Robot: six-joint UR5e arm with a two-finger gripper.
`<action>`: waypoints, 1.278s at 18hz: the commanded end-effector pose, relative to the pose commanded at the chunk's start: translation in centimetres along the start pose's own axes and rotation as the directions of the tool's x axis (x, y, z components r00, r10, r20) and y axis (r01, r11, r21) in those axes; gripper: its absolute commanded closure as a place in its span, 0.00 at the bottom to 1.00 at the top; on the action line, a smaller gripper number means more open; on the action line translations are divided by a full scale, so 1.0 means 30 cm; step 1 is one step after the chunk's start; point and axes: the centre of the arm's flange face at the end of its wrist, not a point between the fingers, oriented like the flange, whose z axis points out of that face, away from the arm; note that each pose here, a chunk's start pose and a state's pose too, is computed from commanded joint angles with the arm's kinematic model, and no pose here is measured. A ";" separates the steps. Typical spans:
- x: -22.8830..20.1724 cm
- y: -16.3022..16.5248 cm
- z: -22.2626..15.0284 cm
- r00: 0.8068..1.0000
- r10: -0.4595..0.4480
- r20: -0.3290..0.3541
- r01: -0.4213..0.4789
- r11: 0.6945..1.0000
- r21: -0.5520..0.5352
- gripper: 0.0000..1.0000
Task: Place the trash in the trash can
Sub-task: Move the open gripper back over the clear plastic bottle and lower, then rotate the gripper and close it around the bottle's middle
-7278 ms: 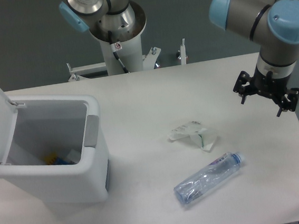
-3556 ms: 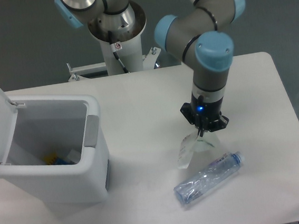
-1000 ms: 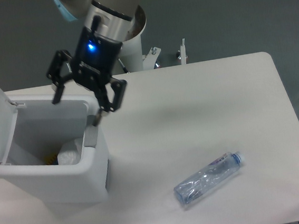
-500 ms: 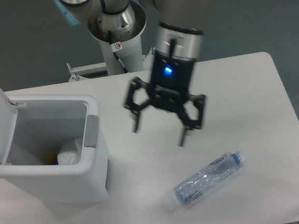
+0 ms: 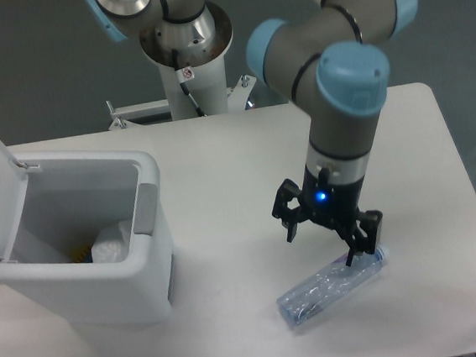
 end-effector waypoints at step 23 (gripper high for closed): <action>0.021 -0.140 0.424 0.995 0.092 -0.040 -0.099 0.970 -0.223 0.00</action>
